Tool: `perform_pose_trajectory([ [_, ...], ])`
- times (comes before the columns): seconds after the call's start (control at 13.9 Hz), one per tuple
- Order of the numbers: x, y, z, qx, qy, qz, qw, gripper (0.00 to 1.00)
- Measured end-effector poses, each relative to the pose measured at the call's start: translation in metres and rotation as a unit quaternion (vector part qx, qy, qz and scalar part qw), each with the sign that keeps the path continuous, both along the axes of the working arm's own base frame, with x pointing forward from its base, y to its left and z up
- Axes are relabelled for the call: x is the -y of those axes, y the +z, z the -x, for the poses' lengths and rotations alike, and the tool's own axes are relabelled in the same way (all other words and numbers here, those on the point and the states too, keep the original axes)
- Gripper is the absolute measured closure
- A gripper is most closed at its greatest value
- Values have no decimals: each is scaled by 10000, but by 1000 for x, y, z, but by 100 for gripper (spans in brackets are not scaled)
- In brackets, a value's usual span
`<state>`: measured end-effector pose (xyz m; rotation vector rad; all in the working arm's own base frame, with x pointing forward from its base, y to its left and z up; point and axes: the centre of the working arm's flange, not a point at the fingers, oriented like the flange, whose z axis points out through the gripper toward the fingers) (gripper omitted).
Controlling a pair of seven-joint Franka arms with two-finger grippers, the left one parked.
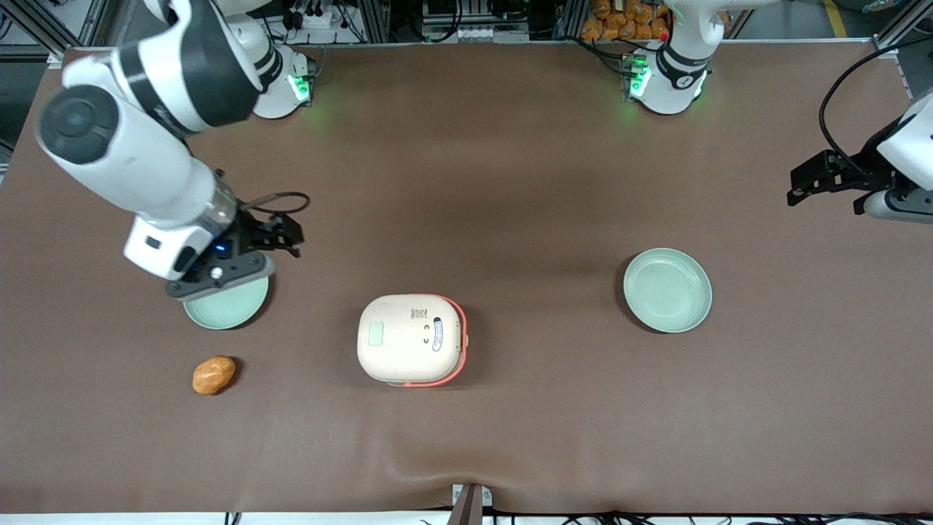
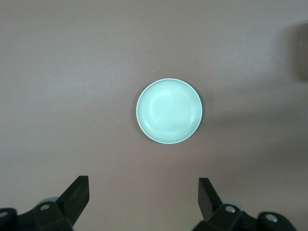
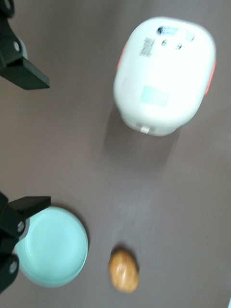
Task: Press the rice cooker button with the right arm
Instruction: 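Move the right gripper over the white rice cooker's green button, then press down on the green button with the closed right gripper fingertips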
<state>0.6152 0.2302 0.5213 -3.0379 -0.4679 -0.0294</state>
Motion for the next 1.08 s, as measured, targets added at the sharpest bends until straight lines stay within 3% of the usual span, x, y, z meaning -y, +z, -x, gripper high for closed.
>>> perform_pose_trajectory([
  [0.07,-13,-10,-1,2,17,-54,10000,4],
  [0.14,-25,-20,-2,16,62,-77,9999,12],
  [0.29,-46,-37,-5,110,98,-128,9998,35],
  [0.5,-57,-69,-12,60,75,-122,9999,69],
  [0.58,-59,-79,-16,66,61,-143,9999,69],
  [0.72,-66,-97,-22,117,32,-237,9996,83],
  [0.79,-73,-105,-23,152,15,-271,9995,84],
  [0.94,-88,-120,-25,279,-49,-343,9990,95],
  [1.08,-98,-130,-27,437,-69,-423,9981,98],
])
